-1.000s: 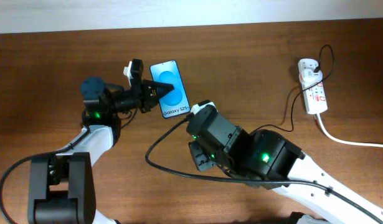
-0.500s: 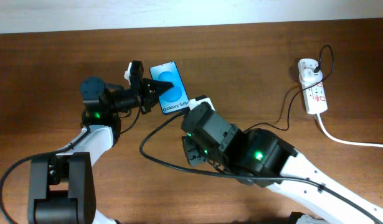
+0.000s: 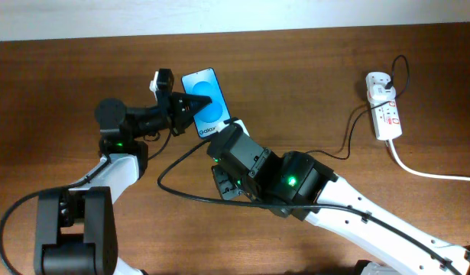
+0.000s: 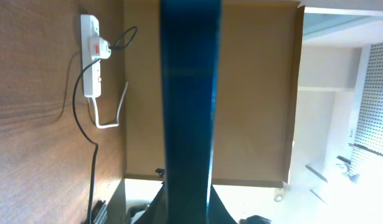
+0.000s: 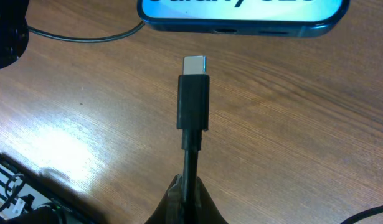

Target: Plug charger to phone and switch on socket

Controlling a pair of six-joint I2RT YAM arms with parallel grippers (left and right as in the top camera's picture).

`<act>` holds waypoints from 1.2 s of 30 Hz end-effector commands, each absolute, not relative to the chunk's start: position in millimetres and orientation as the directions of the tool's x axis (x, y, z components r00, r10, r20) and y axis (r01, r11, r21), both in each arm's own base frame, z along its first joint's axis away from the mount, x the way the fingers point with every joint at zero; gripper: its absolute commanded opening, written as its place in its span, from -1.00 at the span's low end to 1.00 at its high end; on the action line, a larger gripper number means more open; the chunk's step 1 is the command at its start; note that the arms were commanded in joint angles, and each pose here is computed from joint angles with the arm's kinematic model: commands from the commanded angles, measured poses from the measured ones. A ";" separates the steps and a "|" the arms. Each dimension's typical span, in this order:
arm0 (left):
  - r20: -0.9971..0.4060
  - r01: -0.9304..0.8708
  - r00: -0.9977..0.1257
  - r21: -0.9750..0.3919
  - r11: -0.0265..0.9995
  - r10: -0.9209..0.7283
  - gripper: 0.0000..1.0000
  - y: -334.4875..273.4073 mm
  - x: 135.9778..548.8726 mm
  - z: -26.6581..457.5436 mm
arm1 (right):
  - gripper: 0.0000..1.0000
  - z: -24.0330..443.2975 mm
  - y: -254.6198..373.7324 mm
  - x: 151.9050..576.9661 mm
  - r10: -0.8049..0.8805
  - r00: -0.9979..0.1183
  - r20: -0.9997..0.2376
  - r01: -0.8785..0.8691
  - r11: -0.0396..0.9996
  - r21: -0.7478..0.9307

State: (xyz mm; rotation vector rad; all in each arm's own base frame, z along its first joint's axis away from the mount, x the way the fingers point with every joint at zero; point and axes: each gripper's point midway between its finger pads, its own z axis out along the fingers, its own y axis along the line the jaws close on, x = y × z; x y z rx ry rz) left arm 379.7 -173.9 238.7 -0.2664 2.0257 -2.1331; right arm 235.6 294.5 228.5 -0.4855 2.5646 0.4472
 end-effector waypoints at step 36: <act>0.042 -0.032 -0.984 -0.998 -0.060 -0.172 -1.00 -176.6 365.9 250.8 | -0.92 230.9 295.5 239.7 -0.217 -0.819 -0.531 -0.385 0.894 0.228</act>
